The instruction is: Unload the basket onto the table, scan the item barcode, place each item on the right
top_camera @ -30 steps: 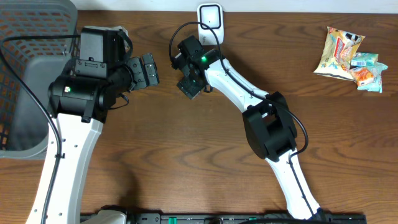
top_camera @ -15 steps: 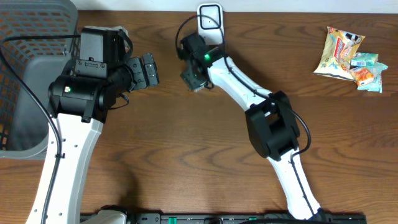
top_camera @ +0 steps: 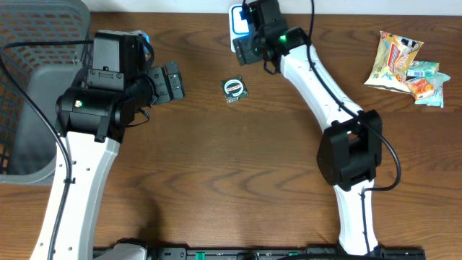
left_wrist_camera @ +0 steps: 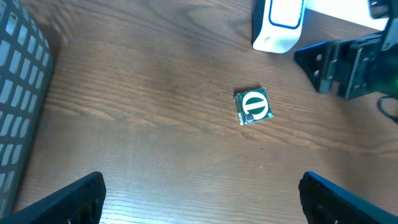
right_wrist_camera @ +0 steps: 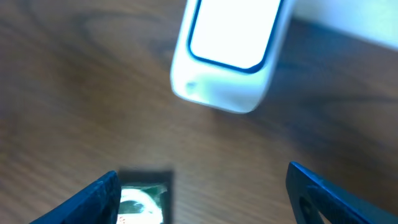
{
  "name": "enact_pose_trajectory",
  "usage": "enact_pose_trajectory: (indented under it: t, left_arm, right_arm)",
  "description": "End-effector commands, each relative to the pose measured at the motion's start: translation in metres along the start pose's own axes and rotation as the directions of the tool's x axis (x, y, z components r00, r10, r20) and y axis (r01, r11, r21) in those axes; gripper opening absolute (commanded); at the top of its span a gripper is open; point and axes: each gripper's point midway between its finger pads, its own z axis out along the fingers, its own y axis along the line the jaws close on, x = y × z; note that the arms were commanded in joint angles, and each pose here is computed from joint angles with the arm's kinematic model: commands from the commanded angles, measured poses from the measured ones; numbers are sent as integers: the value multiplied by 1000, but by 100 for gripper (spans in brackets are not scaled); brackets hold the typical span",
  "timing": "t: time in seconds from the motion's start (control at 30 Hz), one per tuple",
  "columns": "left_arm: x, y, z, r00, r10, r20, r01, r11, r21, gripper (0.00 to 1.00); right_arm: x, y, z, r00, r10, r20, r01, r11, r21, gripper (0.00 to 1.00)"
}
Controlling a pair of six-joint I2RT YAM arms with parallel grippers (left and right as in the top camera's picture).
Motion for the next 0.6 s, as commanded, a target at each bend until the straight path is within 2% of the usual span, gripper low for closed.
enact_pose_trajectory:
  t: [0.0, 0.33, 0.57]
  left_arm:
    - [-3, 2, -2, 1000, 6, 10, -5, 1000, -11, 98]
    - [-3, 2, -2, 1000, 6, 10, -5, 1000, -11, 98]
    - [-3, 2, -2, 1000, 6, 11, -5, 1000, -11, 98]
  right_arm:
    - [21, 40, 12, 998, -31, -56, 26, 996, -79, 83]
    - [89, 50, 58, 964, -89, -251, 92, 996, 4, 85]
    - [102, 53, 62, 955, -63, -289, 68, 998, 6, 84]
